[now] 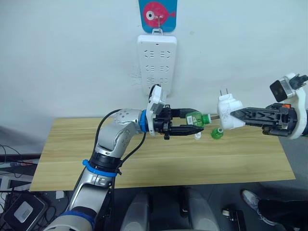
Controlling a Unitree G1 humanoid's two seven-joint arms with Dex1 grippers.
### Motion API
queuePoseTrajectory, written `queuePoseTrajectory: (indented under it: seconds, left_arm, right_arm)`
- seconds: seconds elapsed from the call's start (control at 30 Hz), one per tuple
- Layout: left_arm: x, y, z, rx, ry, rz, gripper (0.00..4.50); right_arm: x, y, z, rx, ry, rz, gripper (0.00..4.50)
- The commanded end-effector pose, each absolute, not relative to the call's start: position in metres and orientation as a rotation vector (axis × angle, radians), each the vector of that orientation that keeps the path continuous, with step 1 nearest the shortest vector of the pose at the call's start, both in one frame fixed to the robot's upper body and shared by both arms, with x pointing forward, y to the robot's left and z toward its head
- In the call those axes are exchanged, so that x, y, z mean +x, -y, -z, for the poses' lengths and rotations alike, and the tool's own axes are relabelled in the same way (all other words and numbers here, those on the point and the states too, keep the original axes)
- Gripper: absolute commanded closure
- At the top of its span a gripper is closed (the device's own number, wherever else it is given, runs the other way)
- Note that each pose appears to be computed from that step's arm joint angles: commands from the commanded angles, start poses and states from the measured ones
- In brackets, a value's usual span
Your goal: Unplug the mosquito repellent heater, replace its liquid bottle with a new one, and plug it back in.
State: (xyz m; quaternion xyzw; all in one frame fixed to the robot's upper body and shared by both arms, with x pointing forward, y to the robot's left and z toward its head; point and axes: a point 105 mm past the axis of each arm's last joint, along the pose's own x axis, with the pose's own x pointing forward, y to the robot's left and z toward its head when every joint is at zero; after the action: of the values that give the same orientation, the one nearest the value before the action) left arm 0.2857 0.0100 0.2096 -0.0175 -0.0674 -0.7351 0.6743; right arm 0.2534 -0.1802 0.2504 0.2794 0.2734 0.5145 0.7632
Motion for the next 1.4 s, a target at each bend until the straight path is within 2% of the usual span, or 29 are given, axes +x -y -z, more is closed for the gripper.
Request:
queuePoseTrajectory:
  seconds: [0.03,1.07,1.4]
  left_arm:
    - [0.277,-0.008,-0.219,-0.039,0.201,1.692,2.18]
    - [0.284,-0.005,-0.223,-0.017,0.226,1.667,2.18]
    - [0.275,0.003,-0.221,-0.005,0.229,1.701,2.18]
  right_arm:
    - [0.251,0.180,-0.261,0.606,-0.568,-1.145,1.53]
    - [0.240,0.166,-0.255,0.573,-0.597,-1.222,1.53]
    - [0.247,0.158,-0.255,0.534,-0.563,-1.194,1.53]
